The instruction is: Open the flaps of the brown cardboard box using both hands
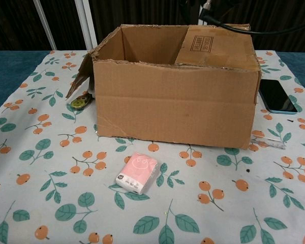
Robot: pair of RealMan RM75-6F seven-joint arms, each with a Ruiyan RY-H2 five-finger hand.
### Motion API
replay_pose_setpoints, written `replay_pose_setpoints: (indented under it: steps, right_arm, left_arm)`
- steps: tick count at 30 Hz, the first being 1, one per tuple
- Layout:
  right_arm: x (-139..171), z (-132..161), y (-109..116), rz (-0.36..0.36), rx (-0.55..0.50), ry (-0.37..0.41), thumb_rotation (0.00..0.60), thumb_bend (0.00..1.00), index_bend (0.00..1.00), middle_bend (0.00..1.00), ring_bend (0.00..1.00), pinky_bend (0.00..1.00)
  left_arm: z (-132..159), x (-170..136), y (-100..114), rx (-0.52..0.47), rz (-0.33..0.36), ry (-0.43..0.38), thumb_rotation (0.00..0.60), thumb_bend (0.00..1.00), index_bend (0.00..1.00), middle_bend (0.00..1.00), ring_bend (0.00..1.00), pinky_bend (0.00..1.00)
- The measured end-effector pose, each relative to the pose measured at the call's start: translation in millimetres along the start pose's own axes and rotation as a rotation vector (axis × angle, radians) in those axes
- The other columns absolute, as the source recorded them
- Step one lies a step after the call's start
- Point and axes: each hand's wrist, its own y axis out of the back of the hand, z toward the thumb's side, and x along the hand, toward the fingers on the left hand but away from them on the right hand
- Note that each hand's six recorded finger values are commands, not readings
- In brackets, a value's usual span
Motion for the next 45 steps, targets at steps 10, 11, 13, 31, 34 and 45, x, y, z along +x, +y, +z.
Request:
replay_pose_setpoints:
  steps: [10,11,13,31,34,45]
  right_arm:
    - [-42.0,25.0,-10.8,0.026,0.031,0.035,0.6,1.0,0.4,0.28,0.26,0.3]
    - [-44.6,26.4,-12.1,0.029,0.032,0.035,0.6,1.0,0.4,0.28,0.26,0.3]
    - [-49.9,29.0,-14.5,0.034,0.037,0.036,0.6,1.0,0.41,0.28,0.26,0.29]
    - [-55.8,26.0,-51.8,0.119,0.151,0.04,0.6,1.0,0.46,0.28,0.24,0.29]
    - [-52.6,21.3,-53.6,0.13,0.214,0.05,0.6,1.0,0.46,0.28,0.24,0.29]
    - [-43.8,14.3,-34.3,0.116,0.323,0.061,0.6,1.0,0.46,0.29,0.24,0.29]
  left_arm:
    - [-0.6,1.2,-0.3,-0.012,-0.005,0.001,0.6,0.13,0.0,0.0,0.0,0.0]
    - [-0.9,1.2,-0.5,-0.013,-0.007,0.002,0.6,0.13,0.0,0.0,0.0,0.0]
    - [-1.2,1.4,-0.9,-0.016,-0.011,0.004,0.6,0.13,0.0,0.0,0.0,0.0]
    - [-0.4,3.4,-1.5,-0.023,-0.016,0.001,0.6,0.13,0.0,0.0,0.0,0.0]
    - [-0.3,4.2,-1.5,-0.021,-0.015,-0.001,0.6,0.13,0.0,0.0,0.0,0.0]
    - [-0.4,3.5,-2.6,-0.022,-0.022,0.001,0.6,0.13,0.0,0.0,0.0,0.0]
